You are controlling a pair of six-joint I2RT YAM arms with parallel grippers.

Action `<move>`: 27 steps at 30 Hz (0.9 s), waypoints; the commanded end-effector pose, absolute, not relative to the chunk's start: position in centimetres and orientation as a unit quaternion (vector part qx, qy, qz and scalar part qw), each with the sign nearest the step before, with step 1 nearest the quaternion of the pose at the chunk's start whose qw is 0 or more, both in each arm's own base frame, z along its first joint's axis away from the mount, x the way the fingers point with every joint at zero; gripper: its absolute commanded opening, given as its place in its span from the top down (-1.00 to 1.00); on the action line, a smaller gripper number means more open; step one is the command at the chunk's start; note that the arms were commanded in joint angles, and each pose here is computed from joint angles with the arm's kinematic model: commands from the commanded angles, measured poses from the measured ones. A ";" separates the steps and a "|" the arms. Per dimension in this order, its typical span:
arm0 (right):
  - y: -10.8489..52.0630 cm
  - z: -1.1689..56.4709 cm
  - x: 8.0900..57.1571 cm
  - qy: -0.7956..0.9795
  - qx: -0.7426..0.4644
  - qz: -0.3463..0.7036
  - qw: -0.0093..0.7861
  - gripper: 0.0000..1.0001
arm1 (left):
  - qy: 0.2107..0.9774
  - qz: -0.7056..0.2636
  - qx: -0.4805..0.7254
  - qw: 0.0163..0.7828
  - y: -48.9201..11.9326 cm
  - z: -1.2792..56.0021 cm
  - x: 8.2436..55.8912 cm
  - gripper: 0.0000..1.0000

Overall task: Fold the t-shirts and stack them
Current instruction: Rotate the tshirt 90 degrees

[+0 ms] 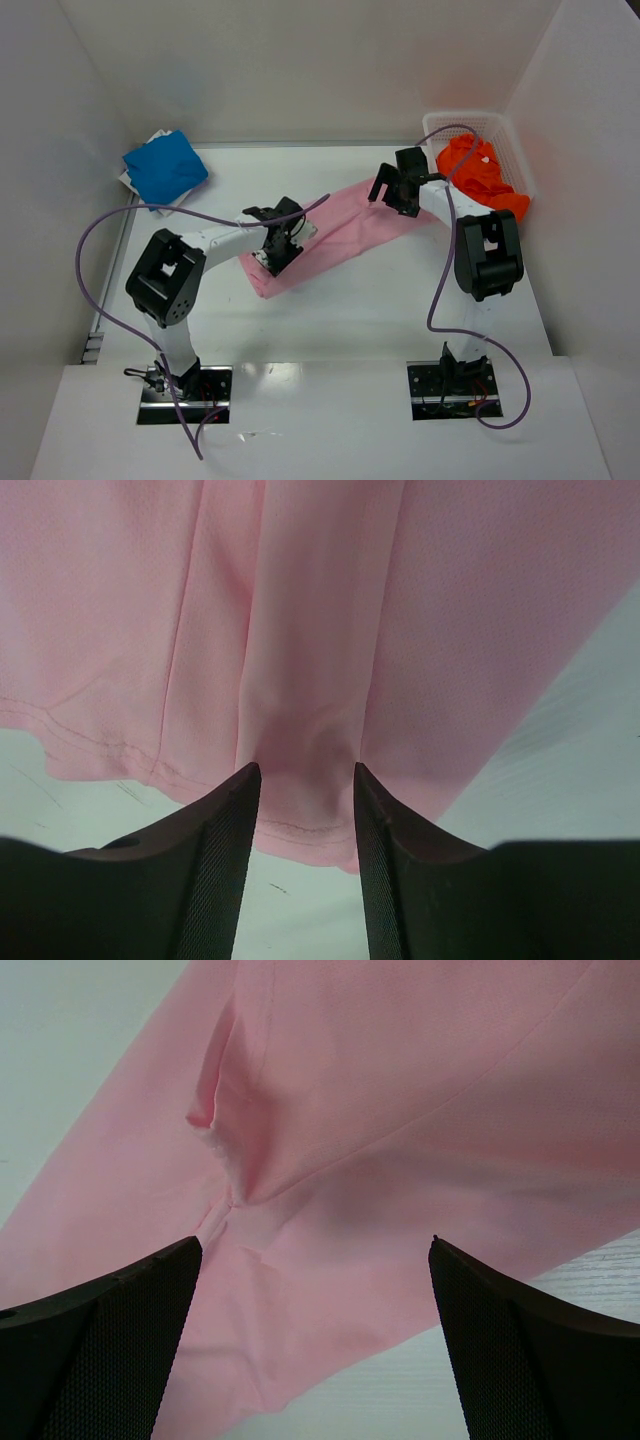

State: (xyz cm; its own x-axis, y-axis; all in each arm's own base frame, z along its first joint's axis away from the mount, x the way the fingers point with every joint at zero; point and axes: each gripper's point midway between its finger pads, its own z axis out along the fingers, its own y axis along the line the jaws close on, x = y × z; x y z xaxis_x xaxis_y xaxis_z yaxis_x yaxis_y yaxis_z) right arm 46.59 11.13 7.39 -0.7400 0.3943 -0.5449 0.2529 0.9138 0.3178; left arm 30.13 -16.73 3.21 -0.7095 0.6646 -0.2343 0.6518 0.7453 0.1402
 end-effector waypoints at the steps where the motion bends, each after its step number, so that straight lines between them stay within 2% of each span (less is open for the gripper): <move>1: 10.6 9.7 48.0 0.915 0.175 0.109 0.347 -1.00 | 0.930 0.018 0.350 0.114 -16.6 2.3 29.2 -0.01; 3: 10.6 9.2 48.0 0.916 0.175 0.107 0.344 -1.00 | 0.930 0.018 0.350 0.114 -16.6 2.3 29.2 0.02; 8: 10.6 9.2 48.0 0.917 0.170 0.106 0.344 -1.00 | 0.932 0.030 0.345 0.102 -16.2 1.4 29.1 0.34; 10: 10.4 9.2 48.0 0.917 0.172 0.102 0.346 -1.00 | 0.934 0.033 0.340 0.107 -16.3 1.7 29.4 0.57; 12: 10.4 9.2 48.0 0.917 0.172 0.102 0.346 -1.00 | 0.934 0.039 0.340 0.104 -16.1 1.4 29.5 0.69; 13: 10.4 9.2 48.0 0.917 0.172 0.102 0.346 -1.00 | 0.934 0.039 0.340 0.104 -16.1 1.4 29.5 0.87; 14: 10.4 9.2 48.0 0.917 0.172 0.102 0.346 -1.00 | 0.935 0.048 0.332 0.111 -15.8 1.8 29.7 0.97; 21: 10.4 9.2 48.0 0.918 0.168 0.100 0.346 -1.00 | 0.940 0.094 0.290 0.151 -13.7 3.9 31.7 1.00; 27: 10.3 8.8 47.8 0.919 0.168 0.098 0.342 -1.00 | 0.941 0.117 0.260 0.184 -12.3 5.7 33.5 0.88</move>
